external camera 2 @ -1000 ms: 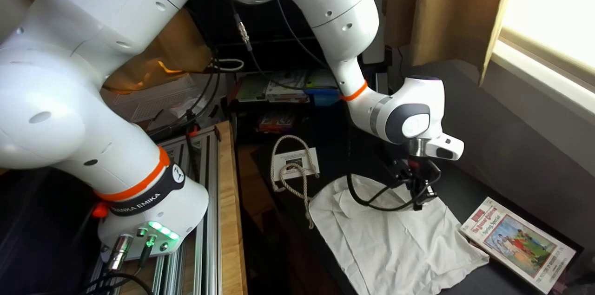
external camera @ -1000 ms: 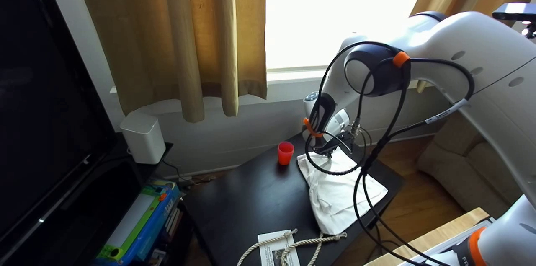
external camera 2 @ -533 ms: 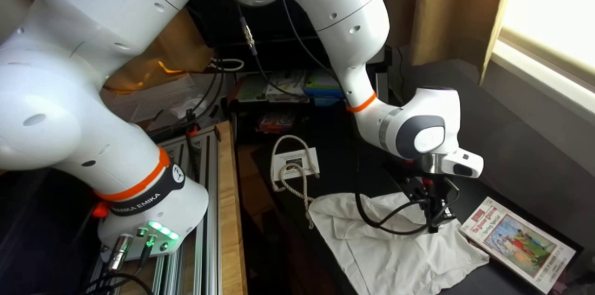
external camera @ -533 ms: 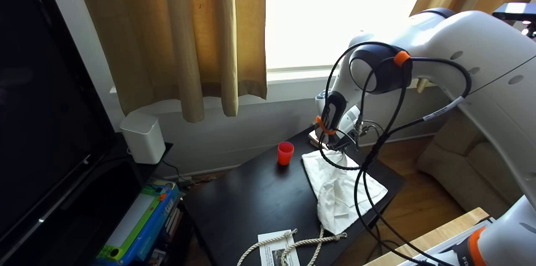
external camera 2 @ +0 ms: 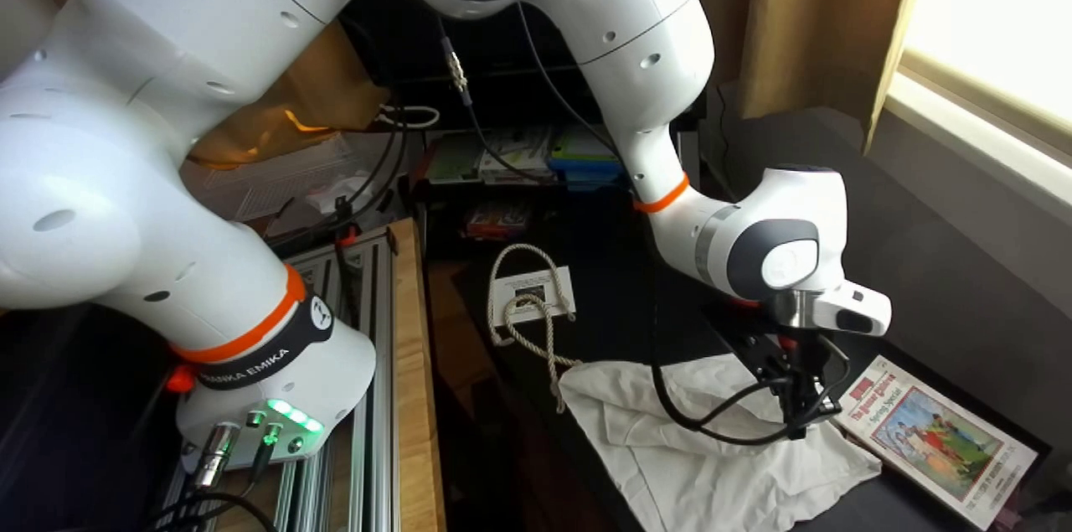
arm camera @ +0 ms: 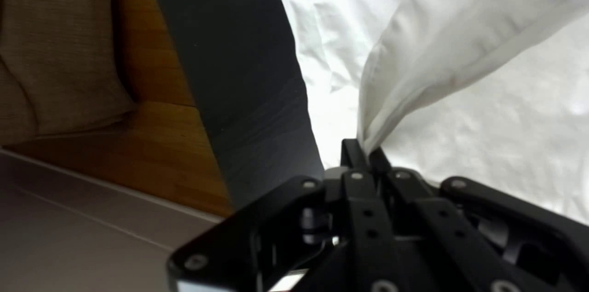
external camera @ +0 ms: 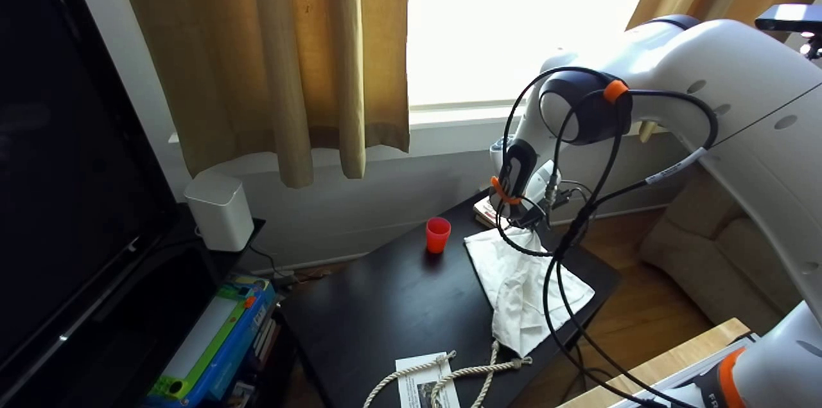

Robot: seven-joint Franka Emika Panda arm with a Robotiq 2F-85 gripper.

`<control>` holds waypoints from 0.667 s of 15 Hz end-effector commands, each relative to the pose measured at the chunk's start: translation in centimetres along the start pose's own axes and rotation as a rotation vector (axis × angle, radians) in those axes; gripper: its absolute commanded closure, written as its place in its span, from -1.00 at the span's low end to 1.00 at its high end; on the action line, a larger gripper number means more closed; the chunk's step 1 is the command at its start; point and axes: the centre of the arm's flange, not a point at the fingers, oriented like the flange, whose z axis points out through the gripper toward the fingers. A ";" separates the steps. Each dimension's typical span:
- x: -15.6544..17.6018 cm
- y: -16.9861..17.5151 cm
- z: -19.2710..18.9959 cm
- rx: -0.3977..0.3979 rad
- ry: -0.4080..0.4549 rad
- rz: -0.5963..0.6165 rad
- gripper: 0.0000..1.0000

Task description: Fold the white towel

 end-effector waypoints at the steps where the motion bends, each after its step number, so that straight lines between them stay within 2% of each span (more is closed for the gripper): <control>1: 1.0 2.2 1.8 -0.025 0.005 -0.070 0.98; 5: 2.4 3.9 3.0 -0.045 0.036 -0.117 0.98; 10: 3.8 4.1 4.1 -0.051 0.098 -0.132 0.98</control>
